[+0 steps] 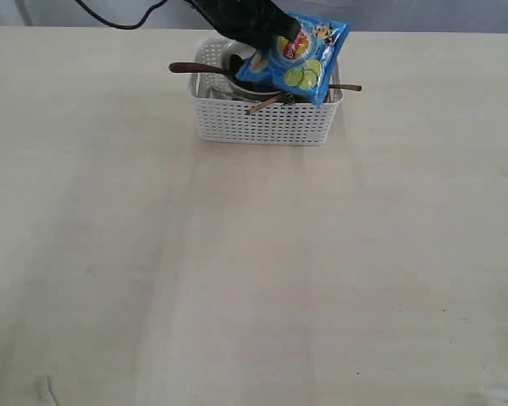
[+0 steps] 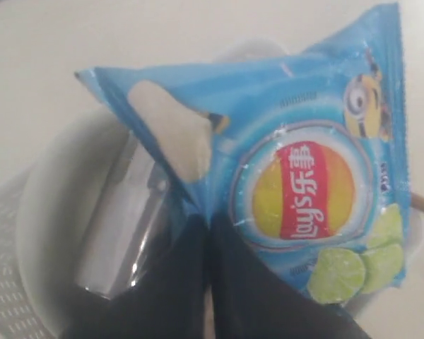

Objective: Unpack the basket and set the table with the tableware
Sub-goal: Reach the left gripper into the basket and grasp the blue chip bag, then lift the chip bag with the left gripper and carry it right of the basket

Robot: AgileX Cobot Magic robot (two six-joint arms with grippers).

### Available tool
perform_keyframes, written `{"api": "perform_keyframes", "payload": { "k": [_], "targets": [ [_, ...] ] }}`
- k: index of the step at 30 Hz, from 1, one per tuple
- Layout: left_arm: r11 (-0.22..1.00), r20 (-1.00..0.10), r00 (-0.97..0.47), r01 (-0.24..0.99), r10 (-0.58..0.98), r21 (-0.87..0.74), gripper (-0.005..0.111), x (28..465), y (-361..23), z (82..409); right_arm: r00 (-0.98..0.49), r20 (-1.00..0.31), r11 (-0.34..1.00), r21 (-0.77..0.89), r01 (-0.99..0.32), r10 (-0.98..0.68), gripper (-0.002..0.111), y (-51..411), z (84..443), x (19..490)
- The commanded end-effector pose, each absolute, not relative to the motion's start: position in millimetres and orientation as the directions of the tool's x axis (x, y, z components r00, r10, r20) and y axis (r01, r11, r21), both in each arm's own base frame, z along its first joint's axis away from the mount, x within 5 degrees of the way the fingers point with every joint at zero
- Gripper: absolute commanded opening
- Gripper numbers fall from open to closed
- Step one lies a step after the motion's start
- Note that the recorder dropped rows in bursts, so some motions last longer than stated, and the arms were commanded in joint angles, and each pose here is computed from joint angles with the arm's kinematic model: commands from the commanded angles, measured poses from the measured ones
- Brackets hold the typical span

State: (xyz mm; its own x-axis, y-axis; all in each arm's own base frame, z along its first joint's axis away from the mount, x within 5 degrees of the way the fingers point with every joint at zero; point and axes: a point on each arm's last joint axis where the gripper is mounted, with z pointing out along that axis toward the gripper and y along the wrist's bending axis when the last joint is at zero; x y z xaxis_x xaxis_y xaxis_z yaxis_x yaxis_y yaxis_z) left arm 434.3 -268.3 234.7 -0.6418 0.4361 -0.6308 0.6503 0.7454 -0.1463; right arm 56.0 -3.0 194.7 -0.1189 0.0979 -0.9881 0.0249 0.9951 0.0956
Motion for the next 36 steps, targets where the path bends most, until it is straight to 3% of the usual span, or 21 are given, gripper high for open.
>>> {"api": "perform_keyframes", "payload": {
  "k": [1,6,12,14,20,36],
  "targets": [
    [0.733,-0.701,-0.586,0.667,0.406,-0.133,0.000,428,-267,284,-0.116,-0.989,0.996,0.090,0.024,0.093,0.000,-3,195,56],
    [0.693,-0.721,-0.580,0.694,0.378,-0.196,0.000,416,-270,324,-0.116,-0.989,0.996,0.090,0.024,0.093,0.000,-3,195,56],
    [0.604,-0.751,-0.513,0.773,0.416,-0.193,0.000,381,-323,327,-0.116,-0.989,0.996,0.090,0.024,0.093,0.000,-3,195,56],
    [0.564,-0.773,-0.474,0.804,0.421,-0.186,0.000,366,-353,320,-0.116,-0.989,0.996,0.090,0.024,0.093,0.000,-3,195,56],
    [0.520,-0.741,-0.487,0.826,0.462,-0.219,0.000,351,-395,274,-0.116,-0.988,0.995,0.095,0.025,0.097,0.000,-3,195,56],
    [0.556,-0.789,-0.518,0.783,0.332,-0.280,0.000,358,-431,217,-0.116,-0.988,0.995,0.096,0.025,0.098,0.000,-3,195,56]
  ]
}}
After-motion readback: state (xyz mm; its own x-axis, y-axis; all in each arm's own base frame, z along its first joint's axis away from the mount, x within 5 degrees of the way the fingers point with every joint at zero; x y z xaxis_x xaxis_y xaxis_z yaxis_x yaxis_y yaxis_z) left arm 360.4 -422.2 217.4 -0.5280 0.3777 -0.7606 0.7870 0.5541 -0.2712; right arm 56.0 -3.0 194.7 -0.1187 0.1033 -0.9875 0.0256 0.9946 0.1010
